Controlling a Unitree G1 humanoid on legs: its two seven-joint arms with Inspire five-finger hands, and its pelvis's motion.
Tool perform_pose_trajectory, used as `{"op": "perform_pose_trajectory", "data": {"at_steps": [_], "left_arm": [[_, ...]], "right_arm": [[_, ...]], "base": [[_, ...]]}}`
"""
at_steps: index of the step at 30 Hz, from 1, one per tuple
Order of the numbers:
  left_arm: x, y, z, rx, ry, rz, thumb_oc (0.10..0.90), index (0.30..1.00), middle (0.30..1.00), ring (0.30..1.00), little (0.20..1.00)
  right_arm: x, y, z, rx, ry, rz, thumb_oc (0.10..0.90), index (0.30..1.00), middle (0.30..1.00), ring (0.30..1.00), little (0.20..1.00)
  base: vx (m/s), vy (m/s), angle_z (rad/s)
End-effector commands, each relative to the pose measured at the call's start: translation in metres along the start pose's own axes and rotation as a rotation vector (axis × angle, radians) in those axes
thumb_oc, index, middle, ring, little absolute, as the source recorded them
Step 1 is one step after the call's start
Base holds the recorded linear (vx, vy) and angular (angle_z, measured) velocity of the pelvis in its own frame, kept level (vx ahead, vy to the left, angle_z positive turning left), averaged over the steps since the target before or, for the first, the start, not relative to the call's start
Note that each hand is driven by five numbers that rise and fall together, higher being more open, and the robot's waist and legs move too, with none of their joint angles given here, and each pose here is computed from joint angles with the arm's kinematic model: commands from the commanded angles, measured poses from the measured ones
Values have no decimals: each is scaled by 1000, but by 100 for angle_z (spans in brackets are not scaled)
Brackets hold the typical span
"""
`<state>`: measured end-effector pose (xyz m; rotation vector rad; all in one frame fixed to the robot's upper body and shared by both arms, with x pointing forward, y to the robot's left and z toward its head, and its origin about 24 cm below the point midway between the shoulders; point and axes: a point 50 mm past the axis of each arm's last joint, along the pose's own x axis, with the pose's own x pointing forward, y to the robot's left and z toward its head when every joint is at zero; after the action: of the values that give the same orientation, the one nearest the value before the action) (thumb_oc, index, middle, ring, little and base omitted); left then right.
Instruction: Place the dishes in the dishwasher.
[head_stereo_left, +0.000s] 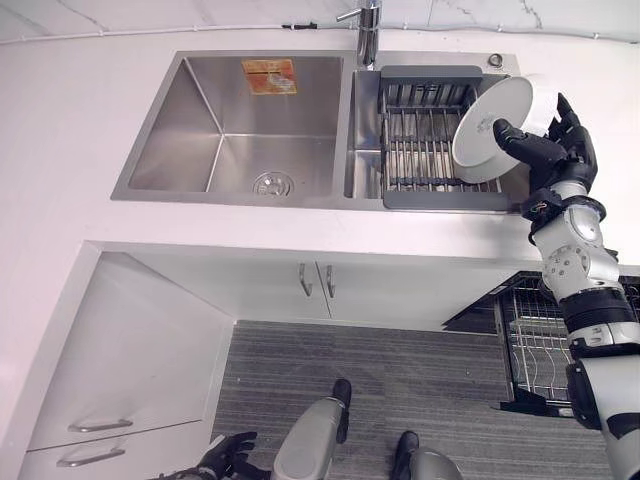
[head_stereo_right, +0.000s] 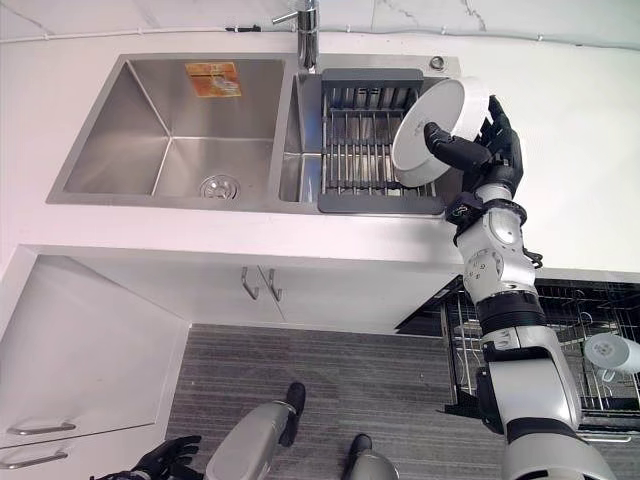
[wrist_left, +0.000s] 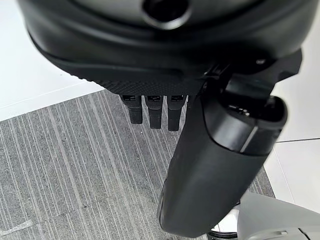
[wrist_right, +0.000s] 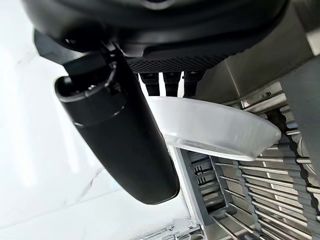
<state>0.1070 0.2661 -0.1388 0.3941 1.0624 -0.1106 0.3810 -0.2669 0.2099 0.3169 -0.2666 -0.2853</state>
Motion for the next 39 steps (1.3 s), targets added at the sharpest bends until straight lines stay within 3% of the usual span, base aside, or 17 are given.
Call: {"op": "perform_pose_trajectory", "data": {"at_steps": [1,8,10,20,28,33,39], "left_arm": [[-6,13,-14,6,47,39,800,900,900,900,900],[-6,16,-12,9,45,45,800,900,900,900,900],[-6,16,-13,8,46,48,800,900,900,900,900],[-6,18,-10,8,36,53,800,900,900,900,900],[-6,18,-9,19,29,57,800,900,900,900,900],[-5,15,-11,20,32,52,800,900,900,900,900],[-7,11,-20,25,48,47,800,900,900,900,900]], "right_arm": [[6,34,60,14,-231,119,800,900,900,900,900],[7,33,57,22,-216,128,800,900,900,900,900],[7,33,56,19,-205,125,402,302,302,302,302],[9,23,53,-11,-189,62,400,300,300,300,300],[7,24,63,-71,-304,42,400,300,300,300,300],[-4,29,77,77,-453,7,400,300,300,300,300],[-32,57,79,374,-522,137,400,300,300,300,300]], "base": [[0,0,0],[-9,5,2],[-4,6,6],[-10,5,2],[-32,-3,3],[-25,-6,-1],[-65,-63,-16]]}}
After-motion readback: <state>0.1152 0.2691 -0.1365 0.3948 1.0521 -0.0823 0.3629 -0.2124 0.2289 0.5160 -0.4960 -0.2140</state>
